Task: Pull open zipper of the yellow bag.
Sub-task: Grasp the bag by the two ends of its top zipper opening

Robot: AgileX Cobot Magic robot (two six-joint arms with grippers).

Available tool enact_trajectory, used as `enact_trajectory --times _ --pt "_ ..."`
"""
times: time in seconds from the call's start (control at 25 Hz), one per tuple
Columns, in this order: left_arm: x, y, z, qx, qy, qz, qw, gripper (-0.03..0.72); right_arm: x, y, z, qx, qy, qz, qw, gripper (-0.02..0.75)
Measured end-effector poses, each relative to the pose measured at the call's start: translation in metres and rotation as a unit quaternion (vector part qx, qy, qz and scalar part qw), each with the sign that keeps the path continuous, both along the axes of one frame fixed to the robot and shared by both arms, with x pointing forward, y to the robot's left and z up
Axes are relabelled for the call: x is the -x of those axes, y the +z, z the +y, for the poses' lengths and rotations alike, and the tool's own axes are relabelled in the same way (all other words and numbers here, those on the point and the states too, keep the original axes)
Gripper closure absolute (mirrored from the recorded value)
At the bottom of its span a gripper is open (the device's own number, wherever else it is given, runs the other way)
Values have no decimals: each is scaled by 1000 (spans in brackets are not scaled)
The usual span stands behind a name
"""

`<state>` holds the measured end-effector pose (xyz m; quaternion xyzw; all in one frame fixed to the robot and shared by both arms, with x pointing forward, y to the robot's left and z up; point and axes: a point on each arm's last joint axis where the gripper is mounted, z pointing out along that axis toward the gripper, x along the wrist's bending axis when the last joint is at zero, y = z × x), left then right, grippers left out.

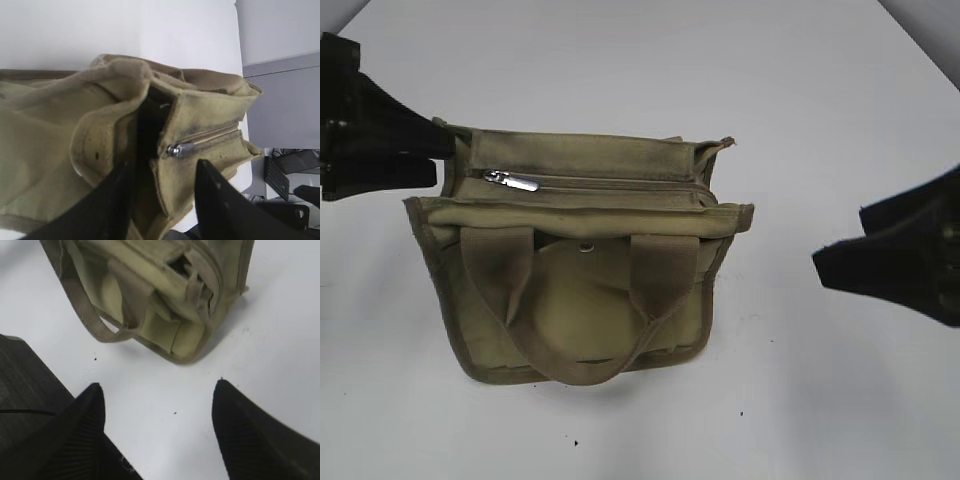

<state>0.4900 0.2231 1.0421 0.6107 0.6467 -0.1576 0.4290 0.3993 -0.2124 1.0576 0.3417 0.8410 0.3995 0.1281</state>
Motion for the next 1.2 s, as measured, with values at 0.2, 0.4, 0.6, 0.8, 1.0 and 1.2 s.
enact_trajectory --times 0.2,0.4,0.6,0.8,1.0,1.2 --pt "-14 -5 -16 1 -26 3 1000 370 -29 22 27 14 76 -12 997 232" --pt "-23 -4 -23 -8 -22 -11 1000 370 -55 39 58 12 123 -23 992 246" --pt "-26 0 -22 -17 -17 -20 999 370 -67 47 85 10 160 -29 987 249" --pt "-32 -12 -24 -9 -15 9 1000 370 -68 46 106 16 201 -35 979 249" --pt "-39 -21 -30 14 -3 32 999 376 -66 42 115 21 220 -32 975 249" --pt "-40 -21 -30 15 -2 29 999 512 -54 37 115 31 270 16 962 249"
